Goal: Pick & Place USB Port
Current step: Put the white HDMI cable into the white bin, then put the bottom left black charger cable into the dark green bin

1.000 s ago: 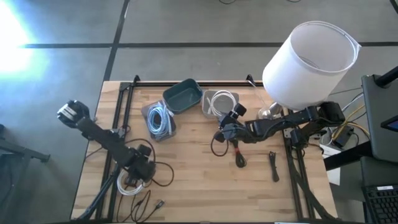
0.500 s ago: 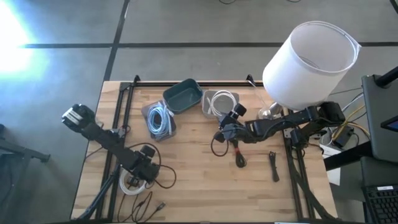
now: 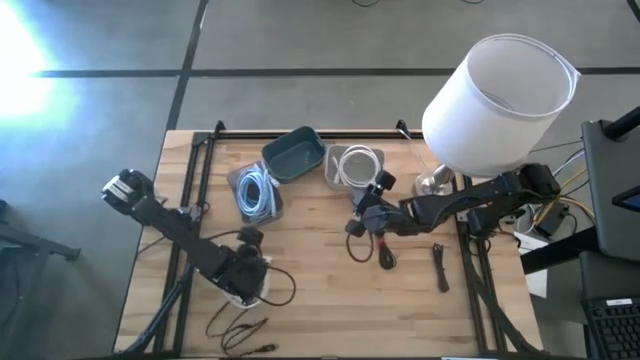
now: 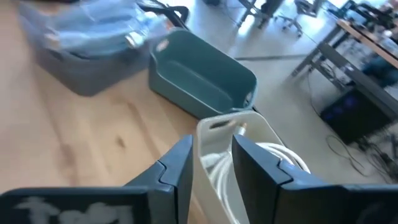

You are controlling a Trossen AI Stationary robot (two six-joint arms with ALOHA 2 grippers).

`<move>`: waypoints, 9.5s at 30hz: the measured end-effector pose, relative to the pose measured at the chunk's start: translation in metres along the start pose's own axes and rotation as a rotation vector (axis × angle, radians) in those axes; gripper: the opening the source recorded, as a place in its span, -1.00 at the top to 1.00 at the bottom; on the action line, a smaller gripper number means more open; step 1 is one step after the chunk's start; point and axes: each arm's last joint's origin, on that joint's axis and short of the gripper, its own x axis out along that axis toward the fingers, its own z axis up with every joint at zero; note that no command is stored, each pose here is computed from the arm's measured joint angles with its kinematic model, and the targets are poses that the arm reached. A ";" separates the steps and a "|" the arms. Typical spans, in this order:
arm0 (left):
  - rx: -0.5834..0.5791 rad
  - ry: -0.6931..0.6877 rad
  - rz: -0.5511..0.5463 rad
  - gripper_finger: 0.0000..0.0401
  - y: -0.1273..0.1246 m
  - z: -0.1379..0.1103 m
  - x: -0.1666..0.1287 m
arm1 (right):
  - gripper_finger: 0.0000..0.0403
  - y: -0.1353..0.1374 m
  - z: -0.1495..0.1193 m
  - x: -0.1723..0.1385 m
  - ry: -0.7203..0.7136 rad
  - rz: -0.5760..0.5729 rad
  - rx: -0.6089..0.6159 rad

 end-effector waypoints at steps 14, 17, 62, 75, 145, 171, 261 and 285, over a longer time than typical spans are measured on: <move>-0.215 -0.379 0.442 0.63 0.049 0.065 -0.054 | 0.55 -0.014 -0.005 -0.086 0.021 0.216 0.066; -0.350 -0.491 0.487 0.63 0.069 0.082 -0.051 | 0.57 -0.019 -0.008 -0.099 0.030 0.262 0.073; -0.847 -0.371 0.835 0.30 0.307 0.107 0.168 | 0.55 -0.063 -0.084 -0.118 0.161 0.375 0.218; -0.764 -0.235 0.760 0.12 0.301 0.112 0.163 | 0.61 -0.062 -0.083 -0.118 0.158 0.377 0.226; -1.158 0.130 -0.955 0.19 -0.019 0.012 0.015 | 0.53 -0.062 -0.079 -0.119 0.144 0.407 0.211; -1.091 0.097 -0.783 0.33 -0.032 -0.003 0.019 | 0.52 -0.061 -0.076 -0.120 0.114 0.424 0.136; -0.891 -0.216 0.629 0.79 0.286 -0.009 0.048 | 0.55 -0.058 -0.079 -0.118 0.100 0.430 0.155; -0.821 -0.212 0.495 0.68 0.270 -0.018 0.070 | 0.53 -0.058 -0.079 -0.118 0.097 0.432 0.154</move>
